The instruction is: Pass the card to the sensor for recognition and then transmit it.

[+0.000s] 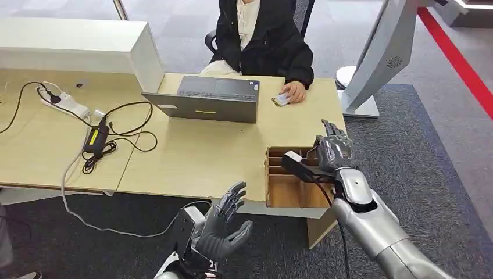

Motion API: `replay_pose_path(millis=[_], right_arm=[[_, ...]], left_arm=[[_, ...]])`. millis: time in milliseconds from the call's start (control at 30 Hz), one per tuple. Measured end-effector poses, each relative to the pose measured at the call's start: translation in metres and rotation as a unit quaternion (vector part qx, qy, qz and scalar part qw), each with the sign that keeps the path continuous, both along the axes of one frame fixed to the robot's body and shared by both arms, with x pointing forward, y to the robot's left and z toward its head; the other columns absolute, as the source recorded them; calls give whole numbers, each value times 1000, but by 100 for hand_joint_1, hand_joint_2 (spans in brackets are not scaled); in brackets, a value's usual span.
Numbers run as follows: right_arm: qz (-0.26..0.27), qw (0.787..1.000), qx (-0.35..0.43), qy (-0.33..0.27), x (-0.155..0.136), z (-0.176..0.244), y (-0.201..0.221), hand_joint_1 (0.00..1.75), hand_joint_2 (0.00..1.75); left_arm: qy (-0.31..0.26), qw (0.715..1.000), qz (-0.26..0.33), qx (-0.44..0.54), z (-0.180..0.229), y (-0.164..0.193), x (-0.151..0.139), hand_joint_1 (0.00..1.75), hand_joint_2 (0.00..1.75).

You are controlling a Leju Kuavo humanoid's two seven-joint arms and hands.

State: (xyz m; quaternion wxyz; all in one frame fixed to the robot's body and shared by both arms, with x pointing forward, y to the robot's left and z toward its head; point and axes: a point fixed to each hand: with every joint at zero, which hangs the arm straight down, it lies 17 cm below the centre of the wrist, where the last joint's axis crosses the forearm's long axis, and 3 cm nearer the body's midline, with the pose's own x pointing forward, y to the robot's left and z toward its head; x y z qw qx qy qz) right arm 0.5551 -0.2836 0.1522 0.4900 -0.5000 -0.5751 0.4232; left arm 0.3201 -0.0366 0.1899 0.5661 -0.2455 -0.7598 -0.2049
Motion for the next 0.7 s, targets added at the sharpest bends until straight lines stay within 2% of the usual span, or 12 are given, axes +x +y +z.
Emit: replay_pose_path(millis=[267, 700], right_arm=[[2, 1000, -1, -29, 0, 20, 4, 175, 175], [3, 989, 8, -150, 9, 104, 7, 175, 175]], left_arm=[[-7, 1000, -5, 0, 2, -2, -2, 0, 175], [-19, 1000, -5, -2, 10, -5, 2, 0, 175]])
